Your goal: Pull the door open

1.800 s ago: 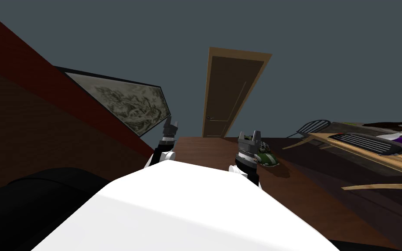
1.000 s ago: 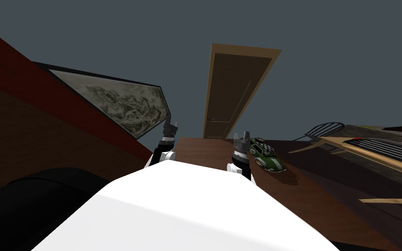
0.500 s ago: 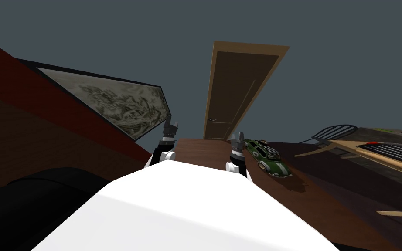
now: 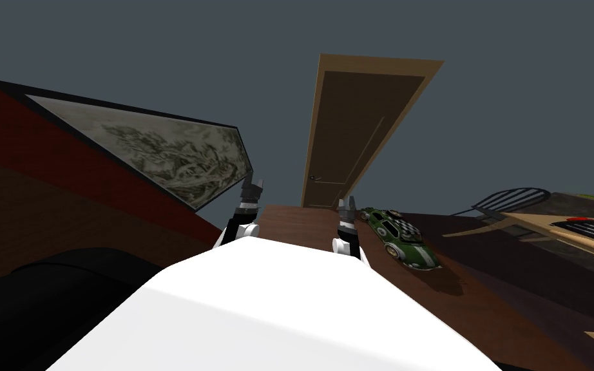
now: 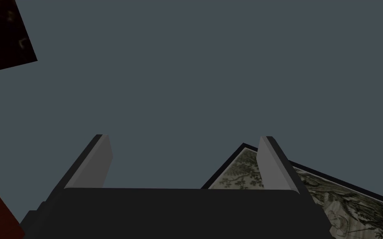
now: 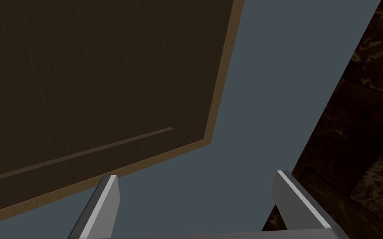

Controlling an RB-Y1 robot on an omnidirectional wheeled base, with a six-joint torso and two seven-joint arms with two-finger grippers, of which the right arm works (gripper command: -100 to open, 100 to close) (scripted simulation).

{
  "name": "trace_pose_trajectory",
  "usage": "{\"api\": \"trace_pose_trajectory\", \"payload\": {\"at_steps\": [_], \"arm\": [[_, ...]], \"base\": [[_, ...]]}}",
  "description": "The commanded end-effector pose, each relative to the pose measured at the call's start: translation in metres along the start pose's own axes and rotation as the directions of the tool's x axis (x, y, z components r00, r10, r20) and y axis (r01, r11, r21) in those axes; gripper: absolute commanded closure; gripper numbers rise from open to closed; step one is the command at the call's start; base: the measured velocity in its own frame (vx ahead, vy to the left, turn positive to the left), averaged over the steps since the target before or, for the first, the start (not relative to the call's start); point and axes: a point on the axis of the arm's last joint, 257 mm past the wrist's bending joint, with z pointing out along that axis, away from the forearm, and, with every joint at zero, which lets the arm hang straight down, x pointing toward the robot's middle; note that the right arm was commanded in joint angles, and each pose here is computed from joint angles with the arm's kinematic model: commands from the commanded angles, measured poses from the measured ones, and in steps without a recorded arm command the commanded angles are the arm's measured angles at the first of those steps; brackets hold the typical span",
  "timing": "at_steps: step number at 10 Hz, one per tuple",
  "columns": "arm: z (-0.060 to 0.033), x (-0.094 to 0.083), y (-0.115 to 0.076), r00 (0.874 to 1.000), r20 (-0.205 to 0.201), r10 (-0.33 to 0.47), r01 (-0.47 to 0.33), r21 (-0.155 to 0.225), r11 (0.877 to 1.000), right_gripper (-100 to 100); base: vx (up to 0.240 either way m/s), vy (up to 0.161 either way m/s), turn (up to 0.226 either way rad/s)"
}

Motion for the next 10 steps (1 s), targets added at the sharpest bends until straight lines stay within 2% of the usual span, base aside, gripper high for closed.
{"api": "trace_pose_trajectory", "payload": {"at_steps": [1,5,7,8,10], "arm": [[-0.0007,0.0,-0.01,1.0,-0.002,-0.001,0.001,0.015,1.0,-100],[-0.0006,0.001,-0.053,1.0,-0.02,-0.005,0.006,0.08,0.997,-100],[0.0026,0.001,-0.068,1.0,-0.029,-0.007,0.009,0.099,0.995,-100],[-0.0009,0.0,-0.074,1.0,-0.028,-0.007,0.01,0.114,0.993,-100],[0.0013,0.0,-0.091,0.999,-0.036,-0.01,0.015,0.137,0.991,-100]], "base": [[0.05,0.006,0.021],[0.08,0.004,0.049],[0.092,-0.003,0.053],[0.068,-0.009,0.015],[0.079,-0.001,0.041]]}}
